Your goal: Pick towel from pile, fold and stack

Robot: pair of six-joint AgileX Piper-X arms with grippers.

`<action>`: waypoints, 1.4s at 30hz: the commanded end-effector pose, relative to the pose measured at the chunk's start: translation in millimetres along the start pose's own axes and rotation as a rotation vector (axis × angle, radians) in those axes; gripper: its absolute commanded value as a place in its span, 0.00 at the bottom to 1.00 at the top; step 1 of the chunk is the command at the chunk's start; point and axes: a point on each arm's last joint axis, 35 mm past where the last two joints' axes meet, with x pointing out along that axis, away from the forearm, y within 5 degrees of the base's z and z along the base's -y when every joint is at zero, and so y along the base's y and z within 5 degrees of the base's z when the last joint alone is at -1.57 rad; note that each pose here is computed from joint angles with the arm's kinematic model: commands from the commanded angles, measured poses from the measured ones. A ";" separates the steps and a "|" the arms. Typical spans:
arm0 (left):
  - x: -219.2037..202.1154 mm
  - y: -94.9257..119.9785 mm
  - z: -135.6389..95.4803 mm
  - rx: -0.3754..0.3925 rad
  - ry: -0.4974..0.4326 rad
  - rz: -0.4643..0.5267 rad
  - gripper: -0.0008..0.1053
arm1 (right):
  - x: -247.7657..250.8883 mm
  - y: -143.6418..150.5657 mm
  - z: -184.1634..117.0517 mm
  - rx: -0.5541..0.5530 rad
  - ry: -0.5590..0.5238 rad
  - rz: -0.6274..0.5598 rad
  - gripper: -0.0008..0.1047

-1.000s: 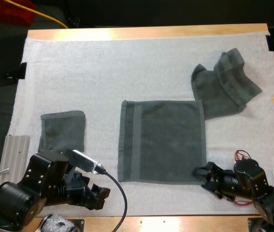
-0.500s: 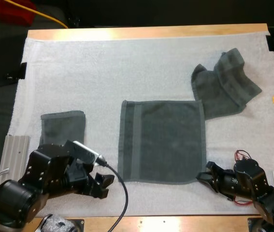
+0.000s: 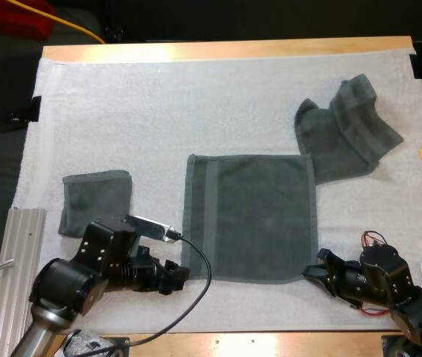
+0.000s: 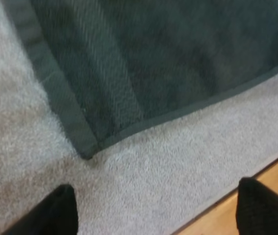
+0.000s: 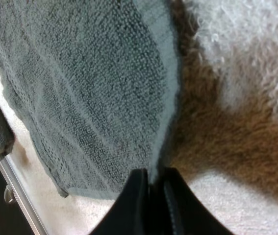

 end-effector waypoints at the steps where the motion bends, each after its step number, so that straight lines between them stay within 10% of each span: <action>1: 4.1 0.6 2.7 -0.023 -0.011 -0.035 0.62 | -0.1 0.2 0.0 -0.013 0.004 0.004 0.01; 15: 44.2 57.2 5.5 -0.303 0.042 -0.227 0.62 | -0.1 0.6 -0.7 -0.013 0.024 0.016 0.01; 42: 114.2 92.2 9.9 -0.397 0.308 -0.253 0.62 | -0.1 0.6 -0.7 -0.013 0.024 0.016 0.01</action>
